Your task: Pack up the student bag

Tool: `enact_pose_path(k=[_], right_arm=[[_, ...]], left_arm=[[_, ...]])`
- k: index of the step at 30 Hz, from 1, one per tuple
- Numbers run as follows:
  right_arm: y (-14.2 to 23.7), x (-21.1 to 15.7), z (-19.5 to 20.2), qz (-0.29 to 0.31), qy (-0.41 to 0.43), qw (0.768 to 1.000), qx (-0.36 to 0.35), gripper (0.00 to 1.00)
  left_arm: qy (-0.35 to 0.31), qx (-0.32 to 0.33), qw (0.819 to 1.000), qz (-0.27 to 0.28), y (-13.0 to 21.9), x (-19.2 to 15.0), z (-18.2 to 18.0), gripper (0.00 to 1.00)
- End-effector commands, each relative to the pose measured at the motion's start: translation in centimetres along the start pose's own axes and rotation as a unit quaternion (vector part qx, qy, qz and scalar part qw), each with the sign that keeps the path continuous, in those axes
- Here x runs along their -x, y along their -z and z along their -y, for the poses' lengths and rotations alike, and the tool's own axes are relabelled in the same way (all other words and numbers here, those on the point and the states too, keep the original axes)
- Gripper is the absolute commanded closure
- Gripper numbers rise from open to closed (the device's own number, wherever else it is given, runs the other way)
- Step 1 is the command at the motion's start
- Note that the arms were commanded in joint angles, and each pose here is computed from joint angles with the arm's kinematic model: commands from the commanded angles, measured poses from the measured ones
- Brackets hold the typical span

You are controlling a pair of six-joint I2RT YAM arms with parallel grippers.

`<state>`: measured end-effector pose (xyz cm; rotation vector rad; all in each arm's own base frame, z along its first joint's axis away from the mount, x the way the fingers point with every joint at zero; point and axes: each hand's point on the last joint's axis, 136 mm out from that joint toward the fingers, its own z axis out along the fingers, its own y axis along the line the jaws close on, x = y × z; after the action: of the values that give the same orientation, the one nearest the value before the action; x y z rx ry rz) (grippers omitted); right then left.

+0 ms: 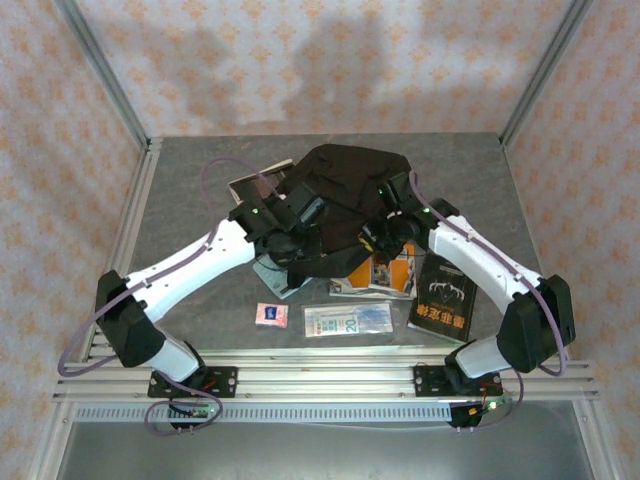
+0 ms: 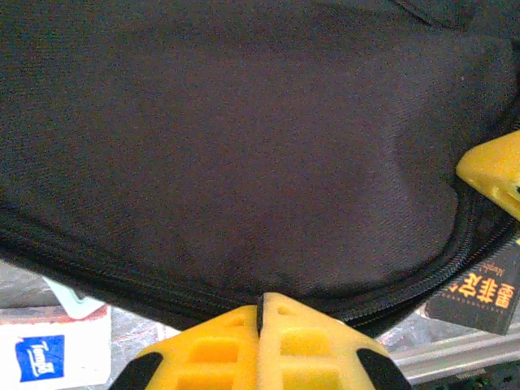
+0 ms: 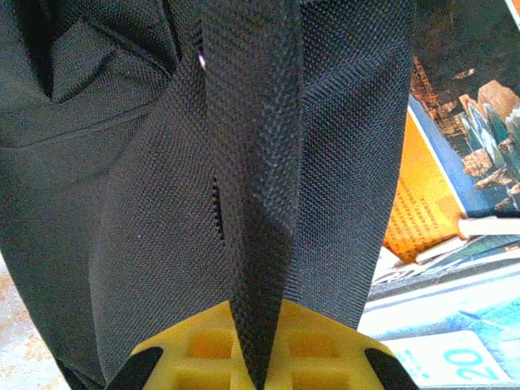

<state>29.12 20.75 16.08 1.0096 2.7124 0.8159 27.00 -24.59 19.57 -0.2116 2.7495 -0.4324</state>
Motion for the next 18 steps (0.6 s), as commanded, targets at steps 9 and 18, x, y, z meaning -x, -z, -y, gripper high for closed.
enact_pose_path(k=[9, 18], right_arm=[[0.7, 3.4, 3.6, 0.043, 0.025, 0.997, -0.062, 1.00], [1.9, 4.8, 4.9, 0.026, 0.129, 0.985, -0.112, 1.00]], left_arm=[[0.026, 0.082, 0.996, 0.033, 1.4, 2.9, -8.0, 1.00], [0.018, 0.094, 0.995, 0.034, 1.2, 5.0, -9.2, 1.00]])
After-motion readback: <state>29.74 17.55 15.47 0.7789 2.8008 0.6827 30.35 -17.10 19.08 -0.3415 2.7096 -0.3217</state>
